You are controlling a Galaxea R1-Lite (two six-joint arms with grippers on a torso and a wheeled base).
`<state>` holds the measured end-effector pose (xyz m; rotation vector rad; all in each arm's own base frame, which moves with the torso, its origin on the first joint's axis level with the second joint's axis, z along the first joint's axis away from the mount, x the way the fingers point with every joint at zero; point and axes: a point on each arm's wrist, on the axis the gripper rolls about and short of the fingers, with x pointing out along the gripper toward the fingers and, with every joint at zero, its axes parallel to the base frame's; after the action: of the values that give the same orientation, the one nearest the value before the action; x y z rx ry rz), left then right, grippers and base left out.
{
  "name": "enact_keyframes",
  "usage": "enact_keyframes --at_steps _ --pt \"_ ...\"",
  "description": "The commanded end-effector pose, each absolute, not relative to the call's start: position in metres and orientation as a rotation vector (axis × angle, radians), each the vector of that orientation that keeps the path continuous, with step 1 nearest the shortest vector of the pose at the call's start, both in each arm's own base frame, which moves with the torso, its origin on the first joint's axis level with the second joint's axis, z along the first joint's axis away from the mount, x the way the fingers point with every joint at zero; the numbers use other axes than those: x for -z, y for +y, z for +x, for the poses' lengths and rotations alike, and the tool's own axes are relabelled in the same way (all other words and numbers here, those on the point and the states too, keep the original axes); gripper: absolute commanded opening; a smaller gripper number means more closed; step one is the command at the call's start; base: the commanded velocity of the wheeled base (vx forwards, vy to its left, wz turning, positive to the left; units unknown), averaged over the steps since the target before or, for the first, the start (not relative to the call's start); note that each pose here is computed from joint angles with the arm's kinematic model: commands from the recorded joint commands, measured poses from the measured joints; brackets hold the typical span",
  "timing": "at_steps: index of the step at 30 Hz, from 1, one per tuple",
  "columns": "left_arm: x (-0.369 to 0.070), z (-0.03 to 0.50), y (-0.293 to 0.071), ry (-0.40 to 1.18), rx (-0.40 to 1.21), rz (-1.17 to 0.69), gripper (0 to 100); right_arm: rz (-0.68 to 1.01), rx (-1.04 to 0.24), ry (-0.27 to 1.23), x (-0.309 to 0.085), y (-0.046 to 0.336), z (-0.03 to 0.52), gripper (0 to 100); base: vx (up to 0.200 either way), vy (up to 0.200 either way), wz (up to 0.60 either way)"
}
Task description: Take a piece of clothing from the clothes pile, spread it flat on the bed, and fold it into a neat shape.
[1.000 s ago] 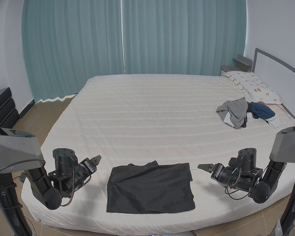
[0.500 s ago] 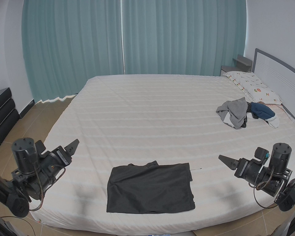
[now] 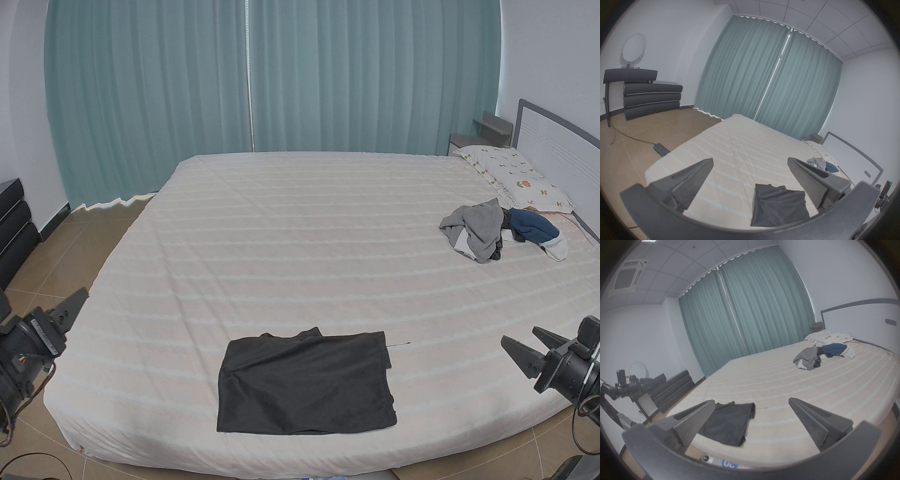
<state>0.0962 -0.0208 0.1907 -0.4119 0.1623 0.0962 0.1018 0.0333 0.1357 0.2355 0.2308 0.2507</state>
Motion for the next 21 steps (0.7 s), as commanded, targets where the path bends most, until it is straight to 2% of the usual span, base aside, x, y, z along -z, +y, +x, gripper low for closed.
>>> enact_keyframes --at_steps 1,12,21 --pt "-0.224 0.019 0.004 -0.074 -0.135 -0.4 100 0.193 -0.189 0.012 -0.171 0.007 0.036 100 0.0 0.0 0.0" --pt "-0.216 -0.032 0.009 -0.228 -0.382 -0.127 100 0.11 -0.147 0.002 -0.179 -0.001 -0.013 100 0.0 0.0 0.0" --pt "-0.192 -0.072 0.005 -0.276 -0.458 0.007 100 -0.125 -0.129 -0.054 -0.161 -0.005 -0.046 100 0.0 0.0 0.0"
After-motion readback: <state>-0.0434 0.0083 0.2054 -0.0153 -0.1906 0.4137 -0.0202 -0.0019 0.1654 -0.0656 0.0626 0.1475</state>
